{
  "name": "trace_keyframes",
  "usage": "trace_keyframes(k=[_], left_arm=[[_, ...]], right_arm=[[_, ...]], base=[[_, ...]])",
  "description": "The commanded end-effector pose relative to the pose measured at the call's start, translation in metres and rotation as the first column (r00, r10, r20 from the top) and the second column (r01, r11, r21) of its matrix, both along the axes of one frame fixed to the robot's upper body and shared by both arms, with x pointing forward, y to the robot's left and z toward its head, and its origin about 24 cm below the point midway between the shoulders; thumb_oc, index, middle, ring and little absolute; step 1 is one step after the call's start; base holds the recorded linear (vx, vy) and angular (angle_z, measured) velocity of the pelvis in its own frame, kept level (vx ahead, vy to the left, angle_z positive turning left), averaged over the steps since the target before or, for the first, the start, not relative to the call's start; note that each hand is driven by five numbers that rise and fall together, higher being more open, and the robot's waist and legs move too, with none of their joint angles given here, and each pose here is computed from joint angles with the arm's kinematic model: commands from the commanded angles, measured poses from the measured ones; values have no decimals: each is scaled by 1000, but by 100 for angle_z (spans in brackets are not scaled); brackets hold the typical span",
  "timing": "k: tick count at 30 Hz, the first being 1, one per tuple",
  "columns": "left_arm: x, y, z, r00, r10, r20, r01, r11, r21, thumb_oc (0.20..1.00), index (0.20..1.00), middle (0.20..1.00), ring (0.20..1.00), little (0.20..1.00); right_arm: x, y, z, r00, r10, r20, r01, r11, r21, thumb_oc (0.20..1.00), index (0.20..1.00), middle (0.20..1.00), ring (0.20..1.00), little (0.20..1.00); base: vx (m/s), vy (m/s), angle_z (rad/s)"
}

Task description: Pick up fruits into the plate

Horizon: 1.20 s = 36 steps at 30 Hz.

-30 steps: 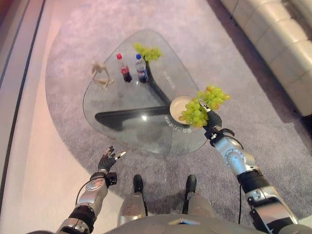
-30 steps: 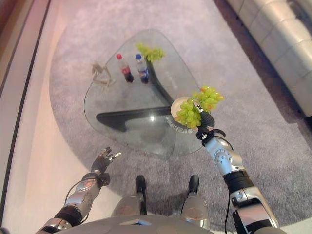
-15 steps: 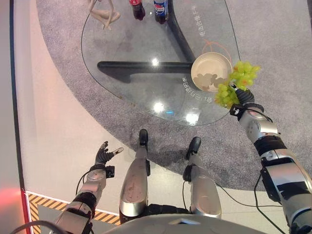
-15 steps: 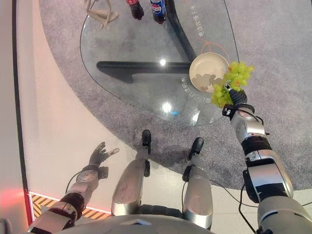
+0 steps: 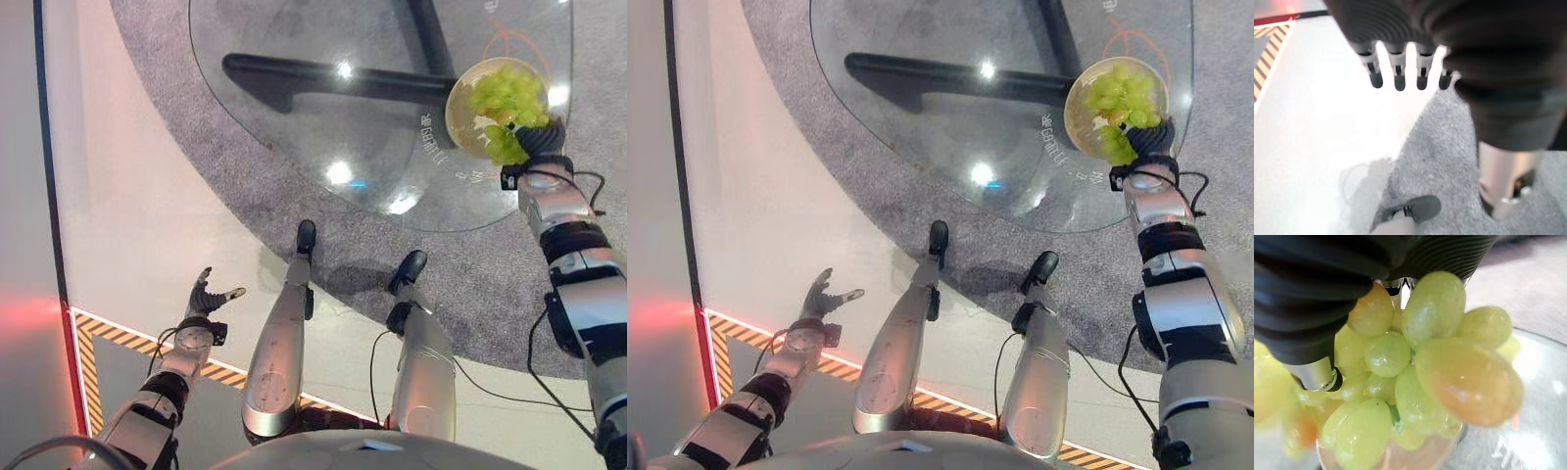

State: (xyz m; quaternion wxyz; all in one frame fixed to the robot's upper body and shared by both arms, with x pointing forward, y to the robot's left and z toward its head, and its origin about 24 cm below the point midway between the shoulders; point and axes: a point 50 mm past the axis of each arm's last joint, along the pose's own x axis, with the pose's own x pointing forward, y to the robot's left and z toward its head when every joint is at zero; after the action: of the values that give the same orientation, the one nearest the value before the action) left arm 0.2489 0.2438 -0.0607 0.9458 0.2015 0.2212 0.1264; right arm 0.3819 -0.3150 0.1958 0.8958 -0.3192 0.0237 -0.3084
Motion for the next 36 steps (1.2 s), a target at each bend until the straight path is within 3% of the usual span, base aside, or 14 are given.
trace_keyframes(k=[1, 7, 12, 13, 14, 17, 22, 32, 36], left_arm=[[-16, 4, -8, 1000, 2, -21, -2, 1000, 13, 1000, 1000, 1000, 1000, 1000], [-27, 7, -11, 999, -17, -33, 18, 1000, 5, 1000, 1000, 1000, 1000, 1000], [-35, 6, -13, 998, -36, -50, 37, 999, 4, 1000, 1000, 1000, 1000, 1000], [-36, 7, -12, 998, -41, -52, 41, 999, 6, 1000, 1000, 1000, 1000, 1000], [-37, 7, -13, 998, -43, -56, 44, 999, 7, 1000, 1000, 1000, 1000, 1000], [-40, 9, -13, 998, -35, -57, 36, 999, 3, 1000, 1000, 1000, 1000, 1000], [-35, 10, -10, 999, -27, -27, 27, 1000, 8, 1000, 1000, 1000, 1000, 1000], [-19, 8, -4, 1000, 7, 5, -7, 1000, 4, 1000, 1000, 1000, 1000, 1000], [-18, 12, -7, 999, 45, -30, -44, 999, 10, 1000, 1000, 1000, 1000, 1000]], right_arm=[[-20, -42, 37, 979, -199, 32, 201, 953, -227, 200, 200, 200, 200, 200], [-44, -76, 44, 875, -483, -27, 437, 814, -383, 200, 200, 200, 200, 200], [-56, -89, 57, 822, -569, 23, 506, 711, -488, 200, 200, 200, 200, 200], [-57, -89, 62, 816, -575, 52, 518, 689, -506, 799, 799, 799, 799, 799], [-57, -88, 64, 814, -576, 75, 526, 676, -516, 1000, 1000, 1000, 1000, 1000], [-57, -83, 74, 813, -549, 192, 556, 636, -536, 1000, 1000, 1000, 1000, 1000], [-41, -52, 78, 882, -313, 352, 469, 640, -609, 1000, 1000, 1000, 1000, 1000], [-26, -15, 35, 947, -22, 320, 240, 713, -659, 1000, 1000, 1000, 1000, 1000], [-22, -1, 3, 972, 77, 222, 71, 803, -591, 1000, 1000, 1000, 1000, 1000]], base=[[23, -14, 8], [51, -22, 6], [0, 0, 0], [0, 0, 0], [0, 0, 0], [-33, 13, 0], [-45, 11, 1], [-35, 9, 0], [-36, -4, 1]])
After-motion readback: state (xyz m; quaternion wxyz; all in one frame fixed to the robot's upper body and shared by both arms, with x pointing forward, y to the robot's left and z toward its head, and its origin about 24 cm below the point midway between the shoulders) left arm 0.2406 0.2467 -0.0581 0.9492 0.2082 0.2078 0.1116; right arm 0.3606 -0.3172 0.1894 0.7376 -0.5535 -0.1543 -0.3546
